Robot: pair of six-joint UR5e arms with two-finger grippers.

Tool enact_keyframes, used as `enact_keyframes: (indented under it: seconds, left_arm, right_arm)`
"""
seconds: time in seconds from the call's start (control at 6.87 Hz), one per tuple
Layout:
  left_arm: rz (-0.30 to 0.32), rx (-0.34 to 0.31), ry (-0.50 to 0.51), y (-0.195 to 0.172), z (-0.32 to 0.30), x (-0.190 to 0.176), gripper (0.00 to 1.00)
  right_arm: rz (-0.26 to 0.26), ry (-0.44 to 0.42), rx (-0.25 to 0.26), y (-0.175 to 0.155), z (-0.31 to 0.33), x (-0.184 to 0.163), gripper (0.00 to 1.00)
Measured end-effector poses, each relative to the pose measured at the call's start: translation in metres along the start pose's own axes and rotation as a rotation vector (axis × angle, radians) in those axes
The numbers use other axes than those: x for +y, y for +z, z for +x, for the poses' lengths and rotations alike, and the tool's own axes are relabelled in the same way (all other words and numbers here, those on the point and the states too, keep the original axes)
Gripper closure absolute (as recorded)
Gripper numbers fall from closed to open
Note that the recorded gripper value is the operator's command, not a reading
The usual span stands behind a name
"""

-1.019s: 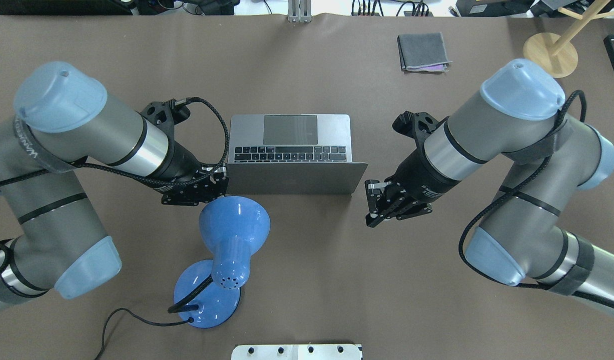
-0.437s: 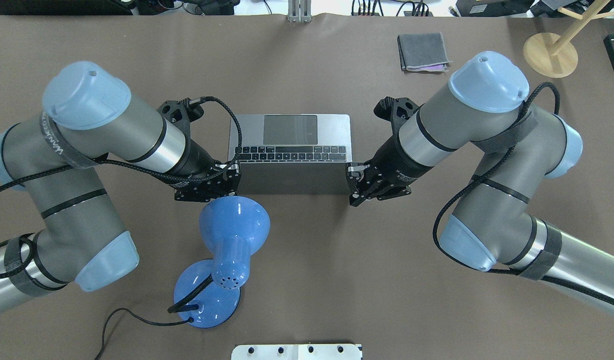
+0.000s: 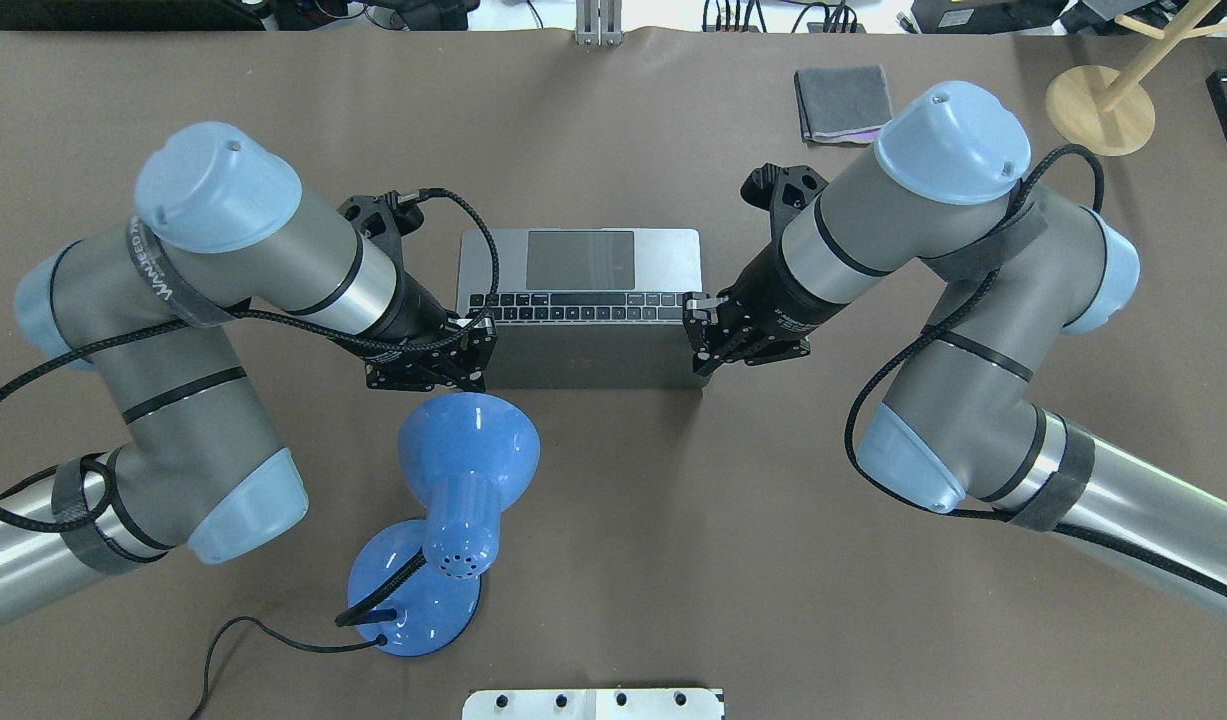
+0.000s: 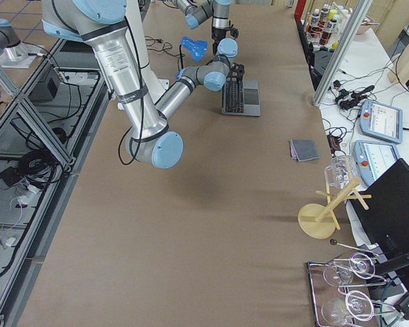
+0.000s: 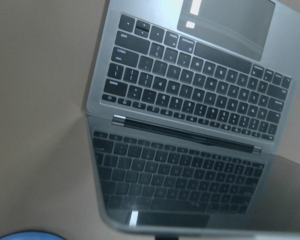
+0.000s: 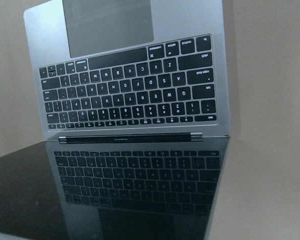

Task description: Close laptop

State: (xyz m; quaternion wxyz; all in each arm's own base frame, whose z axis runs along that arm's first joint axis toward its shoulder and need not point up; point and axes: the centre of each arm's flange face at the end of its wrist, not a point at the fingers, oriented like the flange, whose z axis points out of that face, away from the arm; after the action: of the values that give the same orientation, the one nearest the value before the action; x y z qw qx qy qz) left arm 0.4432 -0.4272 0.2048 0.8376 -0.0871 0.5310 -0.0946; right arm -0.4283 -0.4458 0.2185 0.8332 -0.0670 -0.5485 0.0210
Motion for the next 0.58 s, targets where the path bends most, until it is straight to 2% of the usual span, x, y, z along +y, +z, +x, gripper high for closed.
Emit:
enact_keyframes:
  seconds: [0.29, 0.58]
  left_arm:
    - [0.015, 0.007, 0.002, -0.004, 0.008, -0.008, 1.00]
    - [0.046, 0.004, 0.004, -0.009, 0.012, -0.034, 1.00]
  right_arm:
    - [0.020, 0.004, -0.004, -0.003, -0.011, -0.013, 1.00]
    - [0.044, 0.021, 0.003, -0.001, -0.027, -0.041, 1.00]
